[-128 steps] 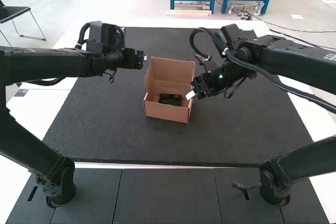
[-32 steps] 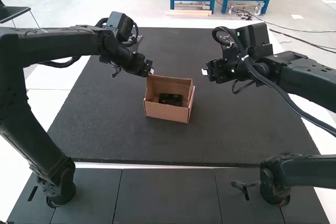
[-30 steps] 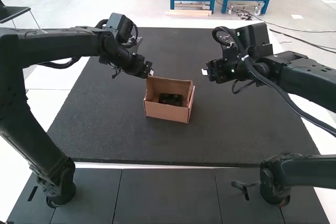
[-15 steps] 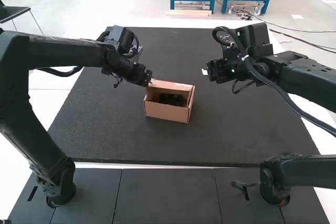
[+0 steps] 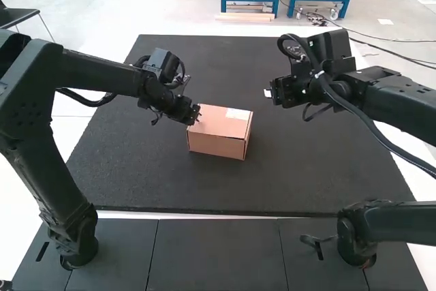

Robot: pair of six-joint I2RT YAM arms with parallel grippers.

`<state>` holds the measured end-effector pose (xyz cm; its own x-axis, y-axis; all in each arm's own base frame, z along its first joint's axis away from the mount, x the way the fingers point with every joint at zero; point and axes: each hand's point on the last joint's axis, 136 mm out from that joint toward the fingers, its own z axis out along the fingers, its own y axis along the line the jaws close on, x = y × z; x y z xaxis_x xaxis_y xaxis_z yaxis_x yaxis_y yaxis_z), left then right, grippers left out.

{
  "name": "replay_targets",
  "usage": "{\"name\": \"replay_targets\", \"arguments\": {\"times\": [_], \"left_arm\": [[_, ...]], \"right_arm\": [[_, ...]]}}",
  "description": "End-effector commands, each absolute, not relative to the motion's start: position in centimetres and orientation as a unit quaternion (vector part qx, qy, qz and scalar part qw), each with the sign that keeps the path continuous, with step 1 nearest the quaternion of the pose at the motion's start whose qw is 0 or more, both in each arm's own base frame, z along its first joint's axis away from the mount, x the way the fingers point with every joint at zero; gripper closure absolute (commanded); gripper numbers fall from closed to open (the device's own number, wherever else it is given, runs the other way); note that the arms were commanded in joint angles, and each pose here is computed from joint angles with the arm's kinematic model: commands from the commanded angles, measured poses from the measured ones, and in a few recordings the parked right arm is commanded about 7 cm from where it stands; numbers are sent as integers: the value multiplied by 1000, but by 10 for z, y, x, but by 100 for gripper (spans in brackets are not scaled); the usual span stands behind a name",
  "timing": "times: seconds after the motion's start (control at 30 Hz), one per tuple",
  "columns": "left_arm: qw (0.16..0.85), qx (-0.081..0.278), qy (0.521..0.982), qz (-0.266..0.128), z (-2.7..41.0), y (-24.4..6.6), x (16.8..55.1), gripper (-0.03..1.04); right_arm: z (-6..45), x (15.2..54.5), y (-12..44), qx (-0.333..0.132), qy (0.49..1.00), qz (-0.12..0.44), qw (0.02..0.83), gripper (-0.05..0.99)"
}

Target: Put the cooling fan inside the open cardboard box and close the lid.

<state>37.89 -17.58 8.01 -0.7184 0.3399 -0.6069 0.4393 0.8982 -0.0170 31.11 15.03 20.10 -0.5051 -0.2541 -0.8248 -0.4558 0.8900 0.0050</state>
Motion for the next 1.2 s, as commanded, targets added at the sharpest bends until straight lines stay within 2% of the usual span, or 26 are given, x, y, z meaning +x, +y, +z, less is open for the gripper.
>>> {"name": "replay_targets", "arguments": {"times": [0.0,0.33,0.57,0.83,1.0,1.1,1.17], "left_arm": [[291,226,926,-84,62,-182,369,5],[248,240,935,-76,24,-182,349,5],[232,254,936,-76,20,-189,333,5],[358,237,897,-106,130,-200,362,5],[428,200,873,-120,188,-185,373,5],[468,184,855,-125,214,-176,373,5],[496,162,843,-133,232,-169,373,5]], "right_arm": [[229,320,149,-200,846,115,481,24],[230,320,150,-200,845,115,482,24],[231,323,144,-192,847,111,483,24],[234,322,142,-188,847,111,485,24],[236,318,141,-177,846,121,488,23],[243,319,141,-163,844,128,495,19],[246,319,140,-161,840,128,502,19]]}}
